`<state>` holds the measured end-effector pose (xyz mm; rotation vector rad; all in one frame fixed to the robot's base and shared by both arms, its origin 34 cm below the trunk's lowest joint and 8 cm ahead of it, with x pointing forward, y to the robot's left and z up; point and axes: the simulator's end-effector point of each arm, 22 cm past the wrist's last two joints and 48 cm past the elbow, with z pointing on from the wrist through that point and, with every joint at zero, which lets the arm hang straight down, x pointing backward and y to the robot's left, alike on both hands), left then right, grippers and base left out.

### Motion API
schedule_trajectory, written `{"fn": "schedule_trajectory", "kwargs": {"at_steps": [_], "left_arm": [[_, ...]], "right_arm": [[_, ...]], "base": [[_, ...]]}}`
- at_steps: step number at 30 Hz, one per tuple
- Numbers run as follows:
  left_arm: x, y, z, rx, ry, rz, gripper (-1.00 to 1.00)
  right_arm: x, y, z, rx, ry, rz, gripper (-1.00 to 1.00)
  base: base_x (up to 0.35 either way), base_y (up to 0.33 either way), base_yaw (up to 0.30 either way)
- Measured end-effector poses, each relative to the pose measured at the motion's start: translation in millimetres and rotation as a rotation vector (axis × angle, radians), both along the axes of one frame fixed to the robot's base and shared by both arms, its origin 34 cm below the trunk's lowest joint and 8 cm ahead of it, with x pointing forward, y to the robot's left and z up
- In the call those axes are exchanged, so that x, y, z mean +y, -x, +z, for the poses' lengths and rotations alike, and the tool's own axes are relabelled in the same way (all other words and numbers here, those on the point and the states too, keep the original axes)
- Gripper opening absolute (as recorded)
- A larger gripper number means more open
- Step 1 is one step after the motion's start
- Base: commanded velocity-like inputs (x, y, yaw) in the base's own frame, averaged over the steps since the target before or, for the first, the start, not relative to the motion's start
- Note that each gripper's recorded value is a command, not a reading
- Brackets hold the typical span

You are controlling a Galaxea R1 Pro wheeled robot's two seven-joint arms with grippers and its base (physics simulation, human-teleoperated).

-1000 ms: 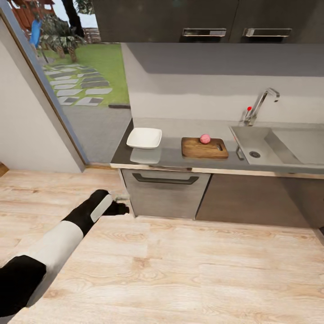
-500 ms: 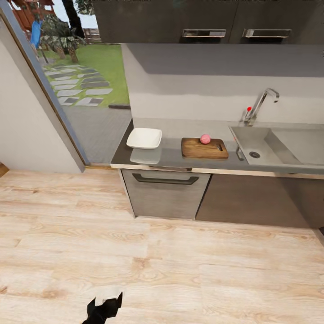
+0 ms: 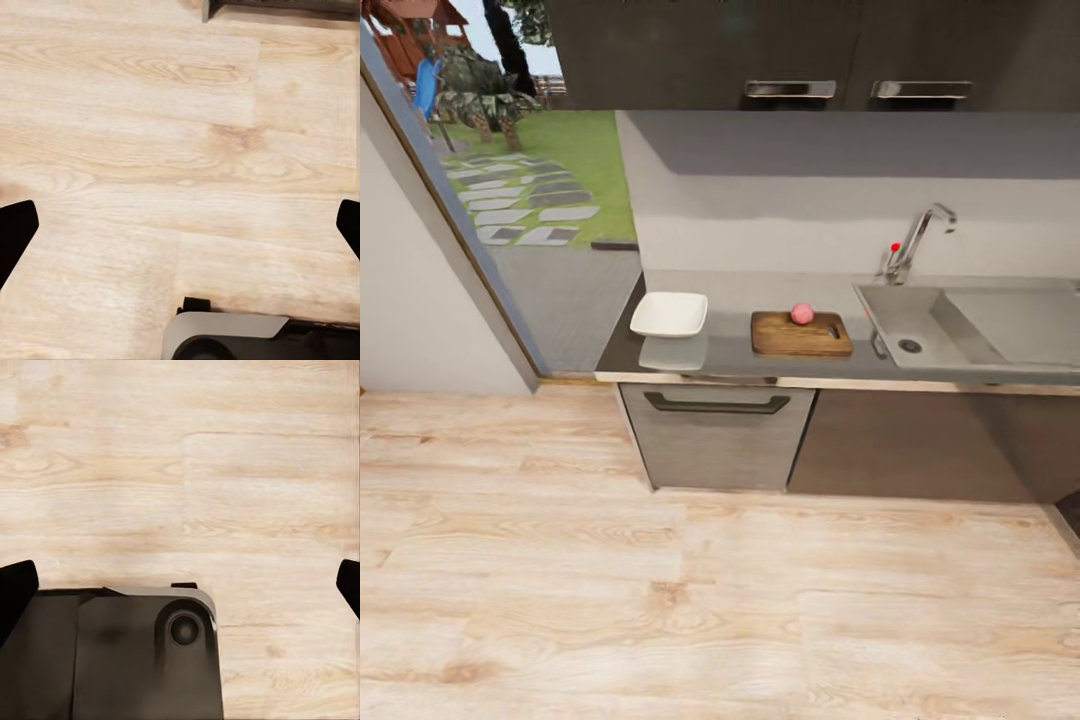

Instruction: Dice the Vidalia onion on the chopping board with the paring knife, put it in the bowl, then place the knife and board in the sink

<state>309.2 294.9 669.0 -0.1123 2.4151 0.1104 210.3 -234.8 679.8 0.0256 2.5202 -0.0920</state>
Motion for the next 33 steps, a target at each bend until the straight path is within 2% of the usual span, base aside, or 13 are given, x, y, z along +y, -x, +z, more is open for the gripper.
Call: {"fn": "schedule_trajectory", "kwargs": {"at_steps": [7,23,33], "left_arm": [[4.2,1.4,0.5,-0.001,-0.011,0.002,1.0],[5.9,-3.5,4.1,-0.019,-0.016,0.001,1.0],[2.5,-21.3,19.2,-0.111,-0.001,0.011,1.0]], "right_arm": [[-20.2,-0.3,0.1,-0.003,0.021,-0.044,1.0],[-24.4,-6.3,2.1,-0.022,0.025,-0.05,1.0],[-24.8,-10.1,3.4,-0.034,0.025,-0.05,1.0]], "base": [[0.0,0.0,-0.197],[0.0,0.0,-0.204],[0.0,0.0,-0.208]]}}
